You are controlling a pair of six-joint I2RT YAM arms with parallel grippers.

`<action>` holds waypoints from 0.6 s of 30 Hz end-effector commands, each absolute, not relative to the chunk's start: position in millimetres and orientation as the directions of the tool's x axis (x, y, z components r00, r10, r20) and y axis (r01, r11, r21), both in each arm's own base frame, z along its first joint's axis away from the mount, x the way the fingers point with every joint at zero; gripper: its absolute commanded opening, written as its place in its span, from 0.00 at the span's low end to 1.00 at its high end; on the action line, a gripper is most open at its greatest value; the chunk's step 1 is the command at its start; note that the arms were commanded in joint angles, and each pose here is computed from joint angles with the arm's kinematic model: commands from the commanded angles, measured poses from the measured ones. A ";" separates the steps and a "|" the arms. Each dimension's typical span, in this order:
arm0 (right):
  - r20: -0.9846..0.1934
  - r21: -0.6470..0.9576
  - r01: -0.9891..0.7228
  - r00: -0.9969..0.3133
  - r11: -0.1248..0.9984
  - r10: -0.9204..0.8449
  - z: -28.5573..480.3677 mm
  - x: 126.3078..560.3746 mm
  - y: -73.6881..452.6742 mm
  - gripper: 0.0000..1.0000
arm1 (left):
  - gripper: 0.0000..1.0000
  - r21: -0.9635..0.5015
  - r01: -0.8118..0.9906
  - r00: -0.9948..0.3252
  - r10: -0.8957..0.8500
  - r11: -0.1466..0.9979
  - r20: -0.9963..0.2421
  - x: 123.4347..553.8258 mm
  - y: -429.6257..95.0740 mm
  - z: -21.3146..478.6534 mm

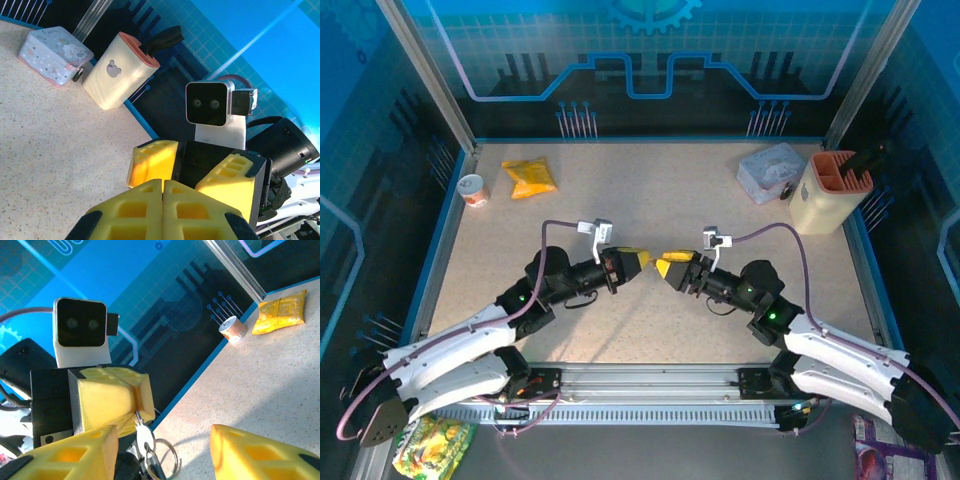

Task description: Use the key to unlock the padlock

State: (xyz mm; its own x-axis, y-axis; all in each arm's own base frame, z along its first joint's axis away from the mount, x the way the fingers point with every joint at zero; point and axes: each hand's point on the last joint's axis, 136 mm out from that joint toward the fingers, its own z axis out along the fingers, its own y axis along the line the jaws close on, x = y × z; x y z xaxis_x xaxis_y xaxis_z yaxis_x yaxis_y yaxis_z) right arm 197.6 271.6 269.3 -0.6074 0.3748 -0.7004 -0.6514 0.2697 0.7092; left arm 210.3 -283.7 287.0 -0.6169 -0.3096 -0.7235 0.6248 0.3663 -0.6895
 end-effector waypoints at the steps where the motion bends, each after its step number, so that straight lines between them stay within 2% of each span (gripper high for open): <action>1: -0.701 0.703 -0.677 -0.608 0.218 0.373 284.7 193.6 275.4 0.45 | 0.00 -0.658 0.683 -0.588 -0.294 0.318 -0.753 203.2 -291.5 308.3; 5: -0.696 0.706 -0.685 -0.625 0.179 0.354 290.2 188.2 279.7 0.37 | 0.00 -0.660 0.678 -0.591 -0.294 0.323 -0.751 202.4 -290.2 306.4; 11: -0.696 0.709 -0.681 -0.632 0.185 0.340 285.0 184.8 280.4 0.27 | 0.00 -0.658 0.681 -0.582 -0.308 0.321 -0.753 201.6 -287.2 309.5; 18: -0.694 0.709 -0.686 -0.637 0.164 0.336 289.5 181.3 281.4 0.22 | 0.00 -0.663 0.683 -0.592 -0.300 0.305 -0.748 201.1 -291.3 310.5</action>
